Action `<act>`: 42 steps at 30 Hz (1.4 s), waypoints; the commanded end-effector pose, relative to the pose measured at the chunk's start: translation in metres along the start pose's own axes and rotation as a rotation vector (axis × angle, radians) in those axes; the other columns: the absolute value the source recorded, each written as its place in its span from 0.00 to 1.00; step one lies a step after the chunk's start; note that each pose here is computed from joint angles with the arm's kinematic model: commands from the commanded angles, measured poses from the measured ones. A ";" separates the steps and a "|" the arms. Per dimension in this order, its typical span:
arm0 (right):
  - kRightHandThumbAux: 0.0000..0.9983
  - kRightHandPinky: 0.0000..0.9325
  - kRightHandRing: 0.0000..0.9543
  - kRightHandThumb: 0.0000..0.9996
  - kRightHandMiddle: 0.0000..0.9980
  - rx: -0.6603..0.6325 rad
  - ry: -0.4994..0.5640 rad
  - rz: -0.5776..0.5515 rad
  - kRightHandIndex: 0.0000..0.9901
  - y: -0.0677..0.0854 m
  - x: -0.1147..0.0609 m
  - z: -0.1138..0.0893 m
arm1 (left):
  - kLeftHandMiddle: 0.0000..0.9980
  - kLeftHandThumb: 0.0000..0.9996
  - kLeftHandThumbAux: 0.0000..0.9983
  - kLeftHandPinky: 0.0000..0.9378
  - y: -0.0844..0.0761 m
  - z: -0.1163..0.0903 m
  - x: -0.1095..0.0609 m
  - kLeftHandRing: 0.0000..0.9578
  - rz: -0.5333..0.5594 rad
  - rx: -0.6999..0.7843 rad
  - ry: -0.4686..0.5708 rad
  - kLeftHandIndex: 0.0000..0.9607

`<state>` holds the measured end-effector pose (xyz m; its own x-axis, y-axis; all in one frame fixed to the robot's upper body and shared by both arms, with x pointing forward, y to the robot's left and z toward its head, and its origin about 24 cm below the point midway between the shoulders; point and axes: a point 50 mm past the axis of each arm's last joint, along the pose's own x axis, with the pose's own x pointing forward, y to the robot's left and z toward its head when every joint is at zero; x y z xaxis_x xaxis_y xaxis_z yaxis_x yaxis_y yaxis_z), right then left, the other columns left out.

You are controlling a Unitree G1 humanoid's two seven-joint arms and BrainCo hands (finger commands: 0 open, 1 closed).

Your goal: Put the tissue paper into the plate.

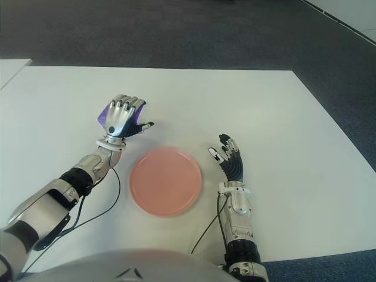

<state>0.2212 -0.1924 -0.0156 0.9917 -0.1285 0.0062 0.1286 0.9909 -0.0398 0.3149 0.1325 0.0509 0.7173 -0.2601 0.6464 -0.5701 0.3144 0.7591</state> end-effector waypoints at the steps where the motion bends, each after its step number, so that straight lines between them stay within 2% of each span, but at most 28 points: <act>1: 0.62 0.00 0.13 0.19 0.22 0.001 0.316 -0.019 0.18 -0.003 -0.041 -0.056 | 0.54 0.86 0.66 0.88 0.006 -0.001 -0.004 0.88 -0.012 0.028 -0.020 0.42; 10: 0.63 0.00 0.13 0.21 0.23 0.009 0.320 -0.012 0.20 -0.002 -0.040 -0.057 | 0.54 0.86 0.66 0.88 0.014 0.005 0.002 0.88 0.018 0.040 -0.041 0.42; 27: 0.65 0.00 0.14 0.22 0.23 0.017 0.322 -0.027 0.22 -0.005 -0.038 -0.060 | 0.54 0.86 0.66 0.90 0.022 0.013 0.001 0.89 0.024 0.009 -0.072 0.42; 35: 0.65 0.00 0.12 0.24 0.23 0.013 0.323 -0.022 0.23 -0.005 -0.039 -0.061 | 0.54 0.86 0.66 0.89 0.033 0.038 0.001 0.88 0.060 -0.015 -0.117 0.42; 39: 0.65 0.00 0.11 0.24 0.22 0.002 0.323 -0.018 0.23 -0.004 -0.040 -0.060 | 0.54 0.86 0.66 0.89 0.038 0.052 -0.006 0.88 0.066 -0.039 -0.144 0.42; 42: 0.64 0.00 0.12 0.24 0.22 -0.006 0.323 -0.010 0.22 -0.004 -0.039 -0.060 | 0.54 0.86 0.66 0.90 0.043 0.071 -0.019 0.89 0.044 -0.088 -0.178 0.42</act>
<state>0.2289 -0.1942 -0.0161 0.9926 -0.1192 0.0248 0.1202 0.9918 -0.0437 0.2684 0.0987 0.0838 0.5965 -0.3544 0.7201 -0.6075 0.3870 0.6936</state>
